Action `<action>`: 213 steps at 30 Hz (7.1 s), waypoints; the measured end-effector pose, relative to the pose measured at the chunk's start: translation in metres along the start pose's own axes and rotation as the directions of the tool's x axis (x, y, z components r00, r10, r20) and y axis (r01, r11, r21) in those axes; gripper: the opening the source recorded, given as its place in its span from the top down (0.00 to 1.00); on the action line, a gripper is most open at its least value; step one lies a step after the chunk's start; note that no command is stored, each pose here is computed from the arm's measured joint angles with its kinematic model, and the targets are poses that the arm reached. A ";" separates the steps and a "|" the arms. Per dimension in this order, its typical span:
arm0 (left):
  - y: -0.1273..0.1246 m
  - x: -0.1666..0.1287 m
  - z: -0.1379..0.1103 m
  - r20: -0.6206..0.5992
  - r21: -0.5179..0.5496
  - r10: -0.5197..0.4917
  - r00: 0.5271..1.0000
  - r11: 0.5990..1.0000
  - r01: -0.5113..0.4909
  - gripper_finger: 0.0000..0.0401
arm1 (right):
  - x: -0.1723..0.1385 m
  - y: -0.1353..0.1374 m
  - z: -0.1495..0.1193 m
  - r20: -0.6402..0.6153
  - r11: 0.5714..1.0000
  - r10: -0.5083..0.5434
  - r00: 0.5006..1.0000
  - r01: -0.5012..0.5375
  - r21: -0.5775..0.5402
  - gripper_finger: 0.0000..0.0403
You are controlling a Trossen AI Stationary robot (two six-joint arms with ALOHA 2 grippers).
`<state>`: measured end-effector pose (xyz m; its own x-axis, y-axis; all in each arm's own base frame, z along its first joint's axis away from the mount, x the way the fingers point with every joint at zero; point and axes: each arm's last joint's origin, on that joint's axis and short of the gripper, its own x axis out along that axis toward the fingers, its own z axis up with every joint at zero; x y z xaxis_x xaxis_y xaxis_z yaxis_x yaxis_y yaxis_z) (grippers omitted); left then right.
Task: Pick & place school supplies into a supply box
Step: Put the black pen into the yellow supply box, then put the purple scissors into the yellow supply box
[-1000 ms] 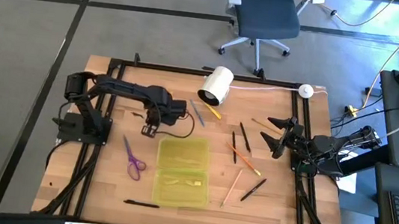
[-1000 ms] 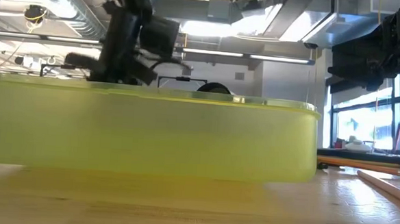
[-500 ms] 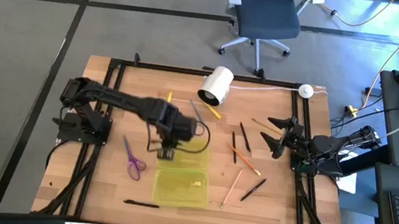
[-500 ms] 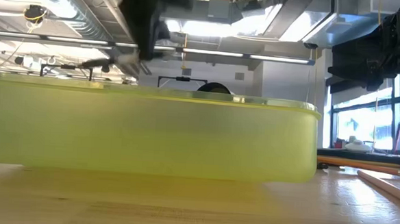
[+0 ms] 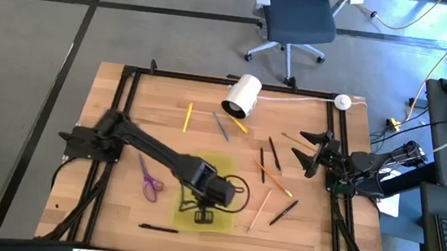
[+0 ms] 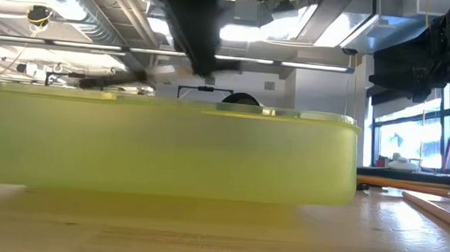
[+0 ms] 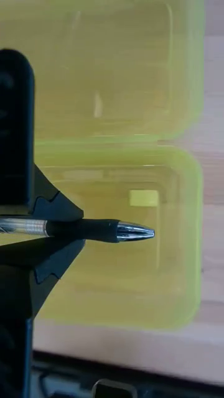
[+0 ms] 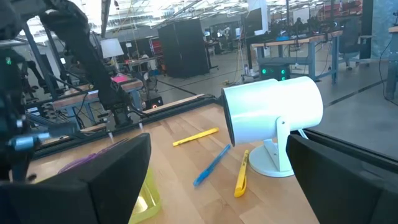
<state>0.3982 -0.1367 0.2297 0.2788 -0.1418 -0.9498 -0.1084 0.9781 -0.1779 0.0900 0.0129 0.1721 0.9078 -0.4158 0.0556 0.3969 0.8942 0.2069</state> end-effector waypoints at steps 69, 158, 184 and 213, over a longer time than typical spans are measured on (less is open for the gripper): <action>-0.010 -0.064 -0.021 -0.046 0.375 0.133 0.990 0.921 -0.106 0.65 | 0.000 0.000 0.000 -0.001 1.000 0.009 1.000 -0.009 0.001 0.07; 0.050 0.033 -0.209 -0.161 0.680 0.123 0.979 0.733 0.020 0.80 | 0.000 0.000 0.000 -0.001 0.999 0.008 1.000 -0.008 0.052 0.07; 0.007 -0.068 -0.116 0.022 0.139 -0.042 0.999 0.990 0.038 0.86 | 0.000 0.000 0.000 -0.002 0.996 0.016 1.000 -0.016 0.092 0.07; -0.027 0.011 0.035 -0.026 0.303 -0.050 0.998 0.951 0.055 0.86 | 0.000 0.001 0.000 -0.002 0.995 0.018 1.000 -0.018 0.103 0.07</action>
<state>0.4377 -0.1593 0.2333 0.2589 -0.1942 -0.9462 0.2017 0.9688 -0.1437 0.0902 0.0134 0.1722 0.9150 -0.3994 0.0574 0.3649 0.8797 0.3050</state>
